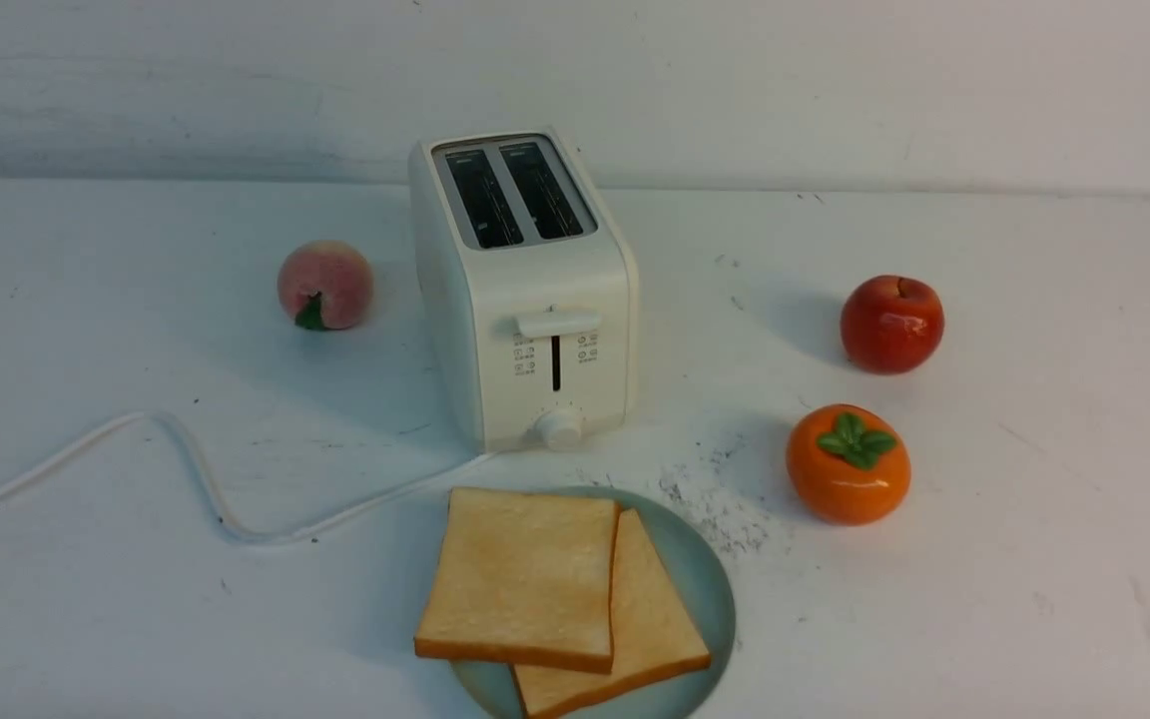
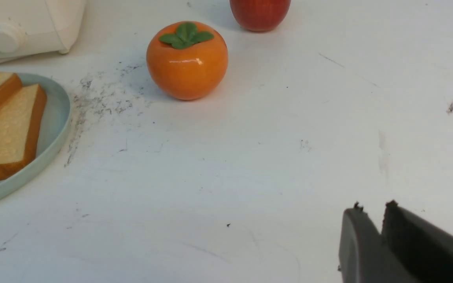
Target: Take toasted bread from bread machine on white table place on plate.
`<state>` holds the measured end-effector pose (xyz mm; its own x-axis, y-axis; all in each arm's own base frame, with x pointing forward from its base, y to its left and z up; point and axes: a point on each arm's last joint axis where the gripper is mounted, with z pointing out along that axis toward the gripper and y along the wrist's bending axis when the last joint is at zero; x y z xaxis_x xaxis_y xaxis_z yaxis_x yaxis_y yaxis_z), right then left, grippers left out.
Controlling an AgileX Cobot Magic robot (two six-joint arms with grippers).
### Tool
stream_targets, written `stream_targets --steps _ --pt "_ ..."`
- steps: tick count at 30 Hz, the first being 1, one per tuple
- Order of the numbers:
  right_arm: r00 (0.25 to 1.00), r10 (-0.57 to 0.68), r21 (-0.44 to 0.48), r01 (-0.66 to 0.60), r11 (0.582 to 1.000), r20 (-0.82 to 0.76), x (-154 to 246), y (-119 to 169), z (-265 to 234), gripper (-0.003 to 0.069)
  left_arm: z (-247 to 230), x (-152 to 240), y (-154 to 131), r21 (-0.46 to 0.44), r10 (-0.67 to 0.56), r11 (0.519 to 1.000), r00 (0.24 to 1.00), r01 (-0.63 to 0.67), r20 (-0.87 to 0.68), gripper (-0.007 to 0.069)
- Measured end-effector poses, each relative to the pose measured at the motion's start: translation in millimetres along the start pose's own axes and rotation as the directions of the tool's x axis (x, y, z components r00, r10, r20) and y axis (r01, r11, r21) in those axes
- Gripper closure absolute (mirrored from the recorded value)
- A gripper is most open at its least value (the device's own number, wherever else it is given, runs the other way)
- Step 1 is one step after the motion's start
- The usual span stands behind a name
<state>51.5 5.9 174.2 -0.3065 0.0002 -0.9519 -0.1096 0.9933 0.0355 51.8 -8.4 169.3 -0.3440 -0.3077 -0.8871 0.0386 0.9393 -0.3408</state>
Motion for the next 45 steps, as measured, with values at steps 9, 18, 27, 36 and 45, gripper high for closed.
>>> stream_targets --steps 9,18,27,36,45 --pt "1.000 0.000 0.000 0.000 1.000 0.000 0.0 0.0 0.0 0.0553 0.1 0.5 0.2 -0.001 -0.007 1.000 1.000 0.007 -0.004 0.0568" --pt "1.000 0.000 0.000 0.000 1.000 0.000 0.0 0.0 0.0 0.0541 0.1 0.5 0.2 -0.001 -0.010 1.000 1.000 0.010 -0.004 0.0558" --pt "1.000 0.000 0.000 0.000 1.000 0.000 0.0 0.0 0.0 0.0531 0.1 0.5 0.2 -0.001 -0.010 1.000 1.000 0.010 -0.004 0.0554" --pt "1.000 0.000 0.000 0.000 1.000 0.000 0.0 0.0 0.0 0.0520 0.1 0.5 0.2 -0.001 -0.010 1.000 1.000 0.010 -0.004 0.0547" --pt "1.000 -0.004 0.000 0.004 1.000 0.000 0.0 0.0 0.0 0.0516 0.1 0.5 0.2 -0.001 -0.010 1.000 1.000 0.010 -0.004 0.0536"
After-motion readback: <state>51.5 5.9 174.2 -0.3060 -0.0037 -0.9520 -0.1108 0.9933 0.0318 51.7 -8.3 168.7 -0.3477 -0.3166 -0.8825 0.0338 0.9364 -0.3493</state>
